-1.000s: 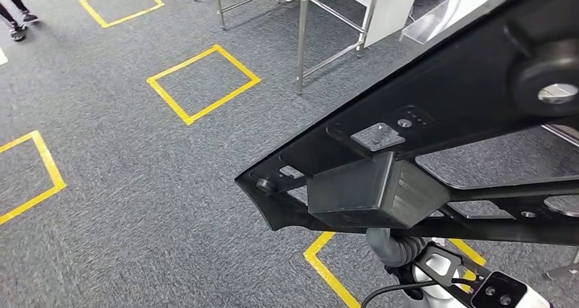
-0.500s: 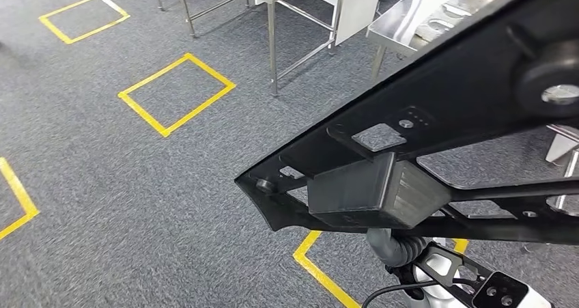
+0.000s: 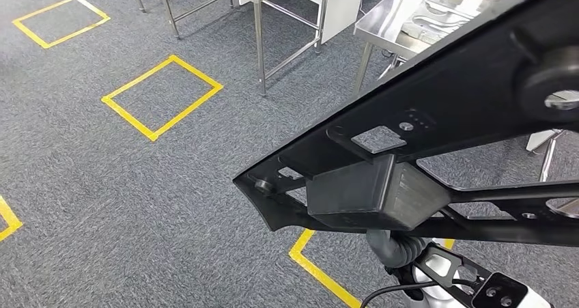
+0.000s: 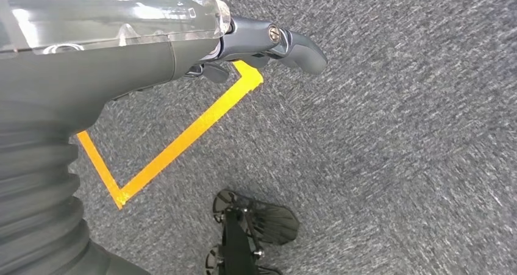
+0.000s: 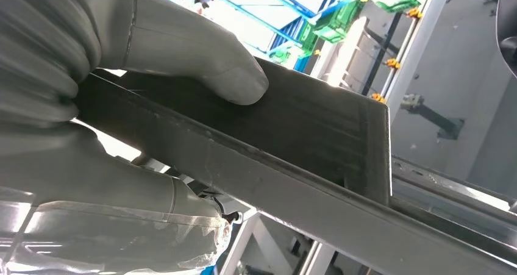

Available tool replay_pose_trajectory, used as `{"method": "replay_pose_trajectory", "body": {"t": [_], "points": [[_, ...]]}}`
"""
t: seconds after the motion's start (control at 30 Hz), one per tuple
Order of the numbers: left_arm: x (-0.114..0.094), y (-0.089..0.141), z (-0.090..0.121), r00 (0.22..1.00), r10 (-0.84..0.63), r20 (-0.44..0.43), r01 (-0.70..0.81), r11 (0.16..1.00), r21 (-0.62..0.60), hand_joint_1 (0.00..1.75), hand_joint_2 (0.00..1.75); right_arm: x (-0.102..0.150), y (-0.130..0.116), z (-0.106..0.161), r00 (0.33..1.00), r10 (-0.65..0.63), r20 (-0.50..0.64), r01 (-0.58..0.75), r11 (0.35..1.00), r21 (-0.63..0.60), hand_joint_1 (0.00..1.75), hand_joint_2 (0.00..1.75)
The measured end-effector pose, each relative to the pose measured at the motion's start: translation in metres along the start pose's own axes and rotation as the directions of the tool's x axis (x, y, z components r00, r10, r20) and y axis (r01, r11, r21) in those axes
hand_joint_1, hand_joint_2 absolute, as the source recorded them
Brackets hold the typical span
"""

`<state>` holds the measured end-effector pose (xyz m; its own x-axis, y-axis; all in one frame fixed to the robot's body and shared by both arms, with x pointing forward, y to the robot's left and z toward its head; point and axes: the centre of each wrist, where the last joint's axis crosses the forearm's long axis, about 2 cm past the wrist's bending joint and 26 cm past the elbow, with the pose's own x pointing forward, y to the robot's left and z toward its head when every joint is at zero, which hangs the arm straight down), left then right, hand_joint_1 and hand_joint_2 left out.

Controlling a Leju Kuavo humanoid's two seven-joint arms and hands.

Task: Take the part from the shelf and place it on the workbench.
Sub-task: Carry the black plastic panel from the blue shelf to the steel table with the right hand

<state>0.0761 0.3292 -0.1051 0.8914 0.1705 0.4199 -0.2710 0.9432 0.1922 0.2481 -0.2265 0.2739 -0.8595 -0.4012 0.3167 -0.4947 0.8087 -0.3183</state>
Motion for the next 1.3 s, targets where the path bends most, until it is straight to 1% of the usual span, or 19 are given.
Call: {"method": "replay_pose_trajectory", "body": {"t": [0.37,0.7,0.8,0.9,0.97,1.17,1.3], "points": [[-0.003,0.001,0.001,1.0,0.0,-0.006,0.0,1.0,0.001,0.0,1.75,0.0,0.0,0.0,1.0,0.006,-0.001,-0.006,1.0,-0.006,1.75,1.75],[-0.001,0.001,0.0,1.0,-0.001,-0.001,0.001,1.0,0.0,0.0,1.75,-0.001,0.0,0.0,1.0,0.016,-0.005,-0.016,1.0,-0.008,1.75,1.75],[0.0,0.001,0.0,1.0,0.005,0.001,-0.005,1.0,-0.003,0.0,1.75,-0.011,0.007,0.002,0.999,0.031,-0.036,-0.032,0.999,-0.03,1.75,1.75],[0.002,0.001,-0.001,1.0,0.02,0.002,-0.02,1.0,-0.007,0.0,1.75,-0.025,0.019,0.0,0.998,-0.003,-0.056,0.0,0.999,-0.045,1.75,1.75],[0.002,0.0,-0.001,1.0,0.026,0.002,-0.026,1.0,-0.009,0.0,1.75,-0.031,0.024,-0.003,0.998,-0.025,-0.057,0.022,0.999,-0.044,1.75,1.75],[-0.005,-0.003,0.002,0.999,0.042,-0.002,-0.042,0.999,-0.012,0.0,1.75,-0.038,0.035,-0.004,0.995,-0.076,-0.066,0.074,0.997,-0.031,1.75,1.75],[-0.012,-0.003,0.004,0.999,0.047,-0.018,-0.047,0.999,-0.011,0.0,1.75,-0.042,0.039,-0.005,0.994,-0.079,-0.074,0.077,0.996,-0.033,1.75,1.75]]}}
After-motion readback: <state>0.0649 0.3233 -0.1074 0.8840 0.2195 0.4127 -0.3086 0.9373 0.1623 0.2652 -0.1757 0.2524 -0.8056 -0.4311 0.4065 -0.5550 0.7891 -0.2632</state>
